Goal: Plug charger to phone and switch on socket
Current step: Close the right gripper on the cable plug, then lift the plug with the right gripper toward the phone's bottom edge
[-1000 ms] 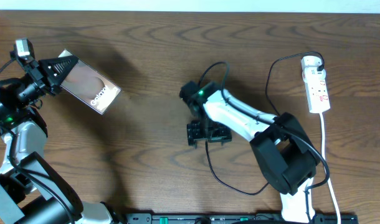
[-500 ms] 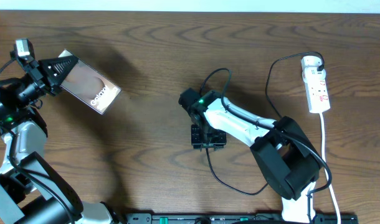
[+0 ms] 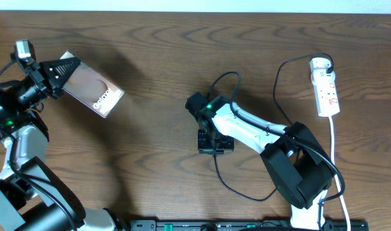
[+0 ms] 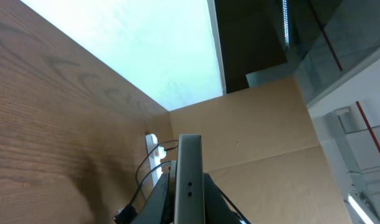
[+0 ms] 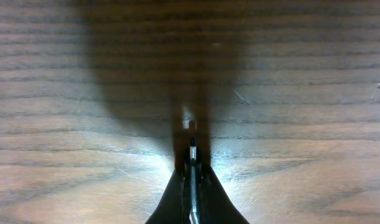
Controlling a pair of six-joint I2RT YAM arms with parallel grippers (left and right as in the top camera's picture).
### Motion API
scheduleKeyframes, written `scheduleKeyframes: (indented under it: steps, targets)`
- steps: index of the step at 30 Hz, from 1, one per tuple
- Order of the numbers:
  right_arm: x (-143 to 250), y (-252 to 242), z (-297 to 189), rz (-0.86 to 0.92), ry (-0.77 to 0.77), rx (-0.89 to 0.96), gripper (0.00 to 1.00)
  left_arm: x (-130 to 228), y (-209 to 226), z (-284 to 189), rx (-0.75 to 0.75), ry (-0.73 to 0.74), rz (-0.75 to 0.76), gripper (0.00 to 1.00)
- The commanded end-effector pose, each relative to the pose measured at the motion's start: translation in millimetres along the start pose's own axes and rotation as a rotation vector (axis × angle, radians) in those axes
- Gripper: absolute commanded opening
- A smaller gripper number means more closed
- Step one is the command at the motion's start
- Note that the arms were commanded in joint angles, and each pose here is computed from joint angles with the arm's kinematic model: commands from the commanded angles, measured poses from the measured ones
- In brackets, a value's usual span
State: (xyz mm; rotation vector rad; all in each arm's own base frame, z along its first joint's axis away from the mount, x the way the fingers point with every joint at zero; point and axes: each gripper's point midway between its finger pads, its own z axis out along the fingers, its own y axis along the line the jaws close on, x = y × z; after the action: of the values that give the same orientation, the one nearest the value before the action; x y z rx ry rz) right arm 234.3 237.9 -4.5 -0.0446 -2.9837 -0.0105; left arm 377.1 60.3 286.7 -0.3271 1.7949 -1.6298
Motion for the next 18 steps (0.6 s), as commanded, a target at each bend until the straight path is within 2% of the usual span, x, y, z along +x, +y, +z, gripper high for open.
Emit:
scheduleKeyframes:
  steps: [1, 5, 8, 9, 10, 13, 15, 18]
  targets:
    - [3, -7, 26, 0.011, 0.029, 0.034, 0.01, -3, -8, -1, 0.001, -0.002, 0.038, 0.07]
    - [-7, 15, 9, -0.029, 0.054, -0.092, 0.01, -3, -8, -1, 0.001, 0.0, 0.038, 0.07]
    - [-15, 48, -21, -0.13, 0.094, -0.298, 0.01, -3, -8, -1, 0.001, -0.001, 0.038, 0.07]
    - [-16, 82, -55, -0.287, 0.12, -0.542, 0.01, -3, -8, -1, 0.001, 0.0, 0.038, 0.07]
    - [-12, 101, -81, -0.407, 0.127, -0.709, 0.01, -3, -8, -1, 0.001, 0.0, 0.039, 0.07]
    - [10, 128, -162, -0.757, 0.094, -1.178, 0.01, -3, -8, -1, 0.001, 0.0, 0.038, 0.07]
    - [16, 128, -185, -0.869, 0.044, -1.302, 0.01, -2, -8, 1, 0.002, 0.004, 0.038, 0.07]
    - [18, 127, -193, -0.941, -0.007, -1.348, 0.01, 1, -9, 6, 0.007, 0.017, 0.038, 0.07]
